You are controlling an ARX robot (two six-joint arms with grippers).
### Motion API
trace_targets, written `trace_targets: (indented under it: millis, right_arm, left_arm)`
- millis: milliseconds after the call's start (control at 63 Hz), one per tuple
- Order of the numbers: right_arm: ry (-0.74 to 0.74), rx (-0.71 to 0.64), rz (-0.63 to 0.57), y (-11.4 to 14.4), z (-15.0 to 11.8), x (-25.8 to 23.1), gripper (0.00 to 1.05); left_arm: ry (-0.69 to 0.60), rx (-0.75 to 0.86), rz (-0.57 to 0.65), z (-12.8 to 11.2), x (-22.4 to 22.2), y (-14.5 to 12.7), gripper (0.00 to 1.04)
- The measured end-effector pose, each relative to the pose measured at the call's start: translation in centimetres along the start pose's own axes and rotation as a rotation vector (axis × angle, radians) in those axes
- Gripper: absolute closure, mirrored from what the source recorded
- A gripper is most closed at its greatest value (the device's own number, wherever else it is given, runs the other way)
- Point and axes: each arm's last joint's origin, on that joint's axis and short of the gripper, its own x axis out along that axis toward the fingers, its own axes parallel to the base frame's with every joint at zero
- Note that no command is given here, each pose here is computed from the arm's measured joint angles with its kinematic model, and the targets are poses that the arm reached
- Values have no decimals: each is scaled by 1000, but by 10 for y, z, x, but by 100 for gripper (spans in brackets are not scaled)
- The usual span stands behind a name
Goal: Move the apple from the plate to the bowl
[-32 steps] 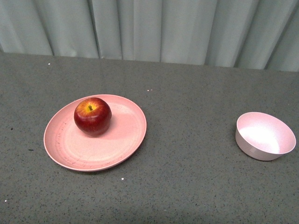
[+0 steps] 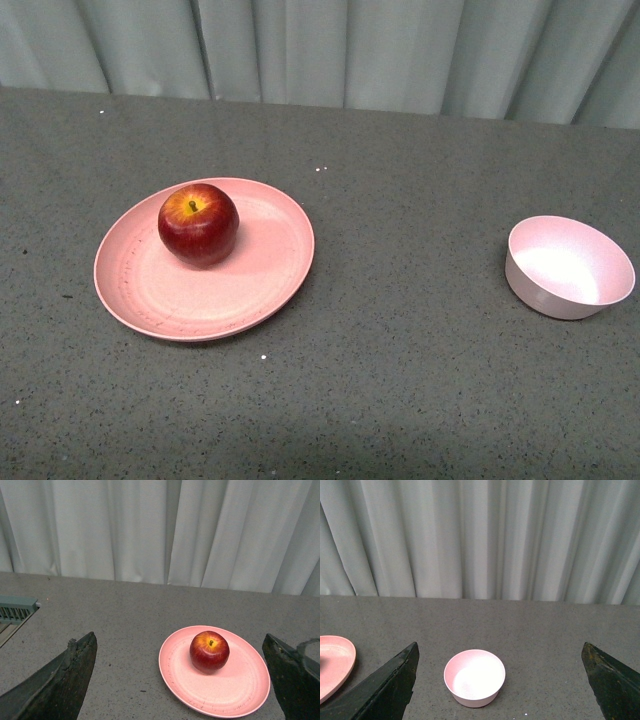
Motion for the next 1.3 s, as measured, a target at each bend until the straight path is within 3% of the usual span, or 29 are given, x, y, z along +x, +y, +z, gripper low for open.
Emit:
trace_targets:
  millis: [1302]
  right_arm:
    - [0, 0, 0, 0, 0, 0, 9]
  left_arm:
    - [0, 0, 0, 0, 0, 0, 7]
